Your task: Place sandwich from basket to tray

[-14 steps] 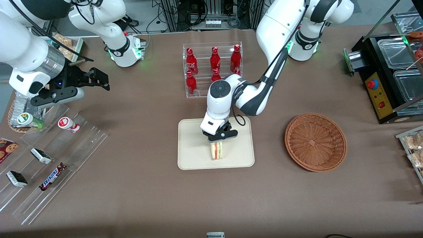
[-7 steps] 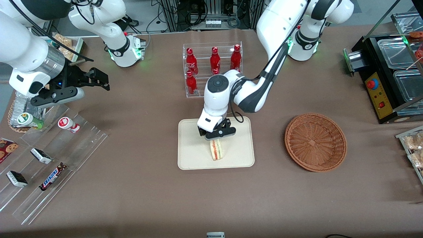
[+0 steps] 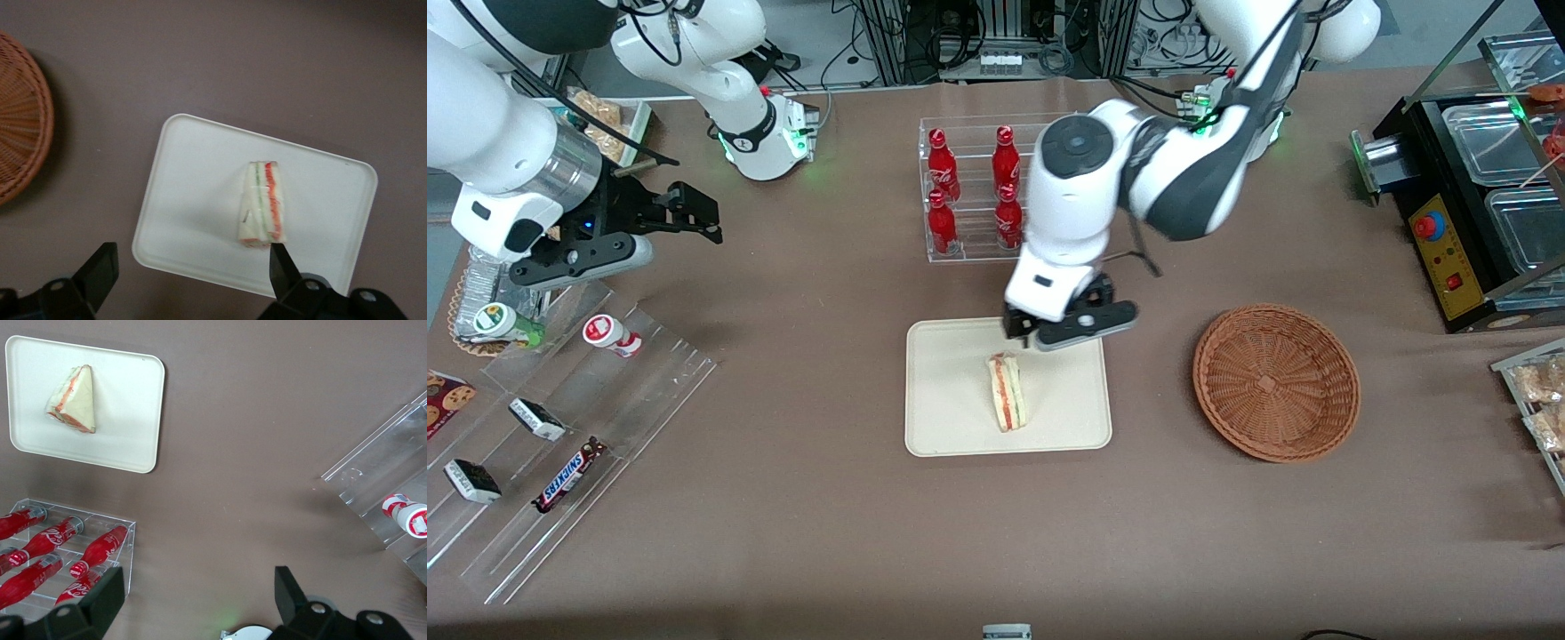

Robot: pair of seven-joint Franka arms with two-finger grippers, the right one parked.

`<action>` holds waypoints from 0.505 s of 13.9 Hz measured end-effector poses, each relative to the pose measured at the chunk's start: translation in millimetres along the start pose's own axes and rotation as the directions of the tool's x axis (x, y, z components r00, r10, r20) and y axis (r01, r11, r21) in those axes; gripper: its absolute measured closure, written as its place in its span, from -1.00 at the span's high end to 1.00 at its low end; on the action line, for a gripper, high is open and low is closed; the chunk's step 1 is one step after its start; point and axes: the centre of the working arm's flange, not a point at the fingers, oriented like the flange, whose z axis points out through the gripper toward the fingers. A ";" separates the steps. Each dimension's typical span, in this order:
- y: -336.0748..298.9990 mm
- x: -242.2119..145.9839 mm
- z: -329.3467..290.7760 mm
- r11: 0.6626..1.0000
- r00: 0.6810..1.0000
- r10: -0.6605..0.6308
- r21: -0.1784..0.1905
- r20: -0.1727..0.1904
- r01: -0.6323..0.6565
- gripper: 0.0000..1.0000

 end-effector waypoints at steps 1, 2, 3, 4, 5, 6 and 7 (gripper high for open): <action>-17.3 10.6 1.1 1.000 1.000 0.009 0.024 0.016 -0.009 1.00; -36.1 23.3 5.3 0.999 0.999 0.015 0.047 0.032 -0.017 1.00; -58.0 38.5 10.1 0.997 0.998 0.026 0.064 0.048 -0.029 1.00; -79.8 52.8 11.8 0.996 0.997 0.043 0.076 0.062 -0.048 1.00; -106.3 67.3 9.9 0.994 0.995 0.064 0.089 0.081 -0.071 1.00; -133.2 80.1 4.3 0.991 0.992 0.084 0.093 0.095 -0.093 1.00; -160.8 91.3 -3.9 0.989 0.989 0.102 0.093 0.105 -0.112 1.00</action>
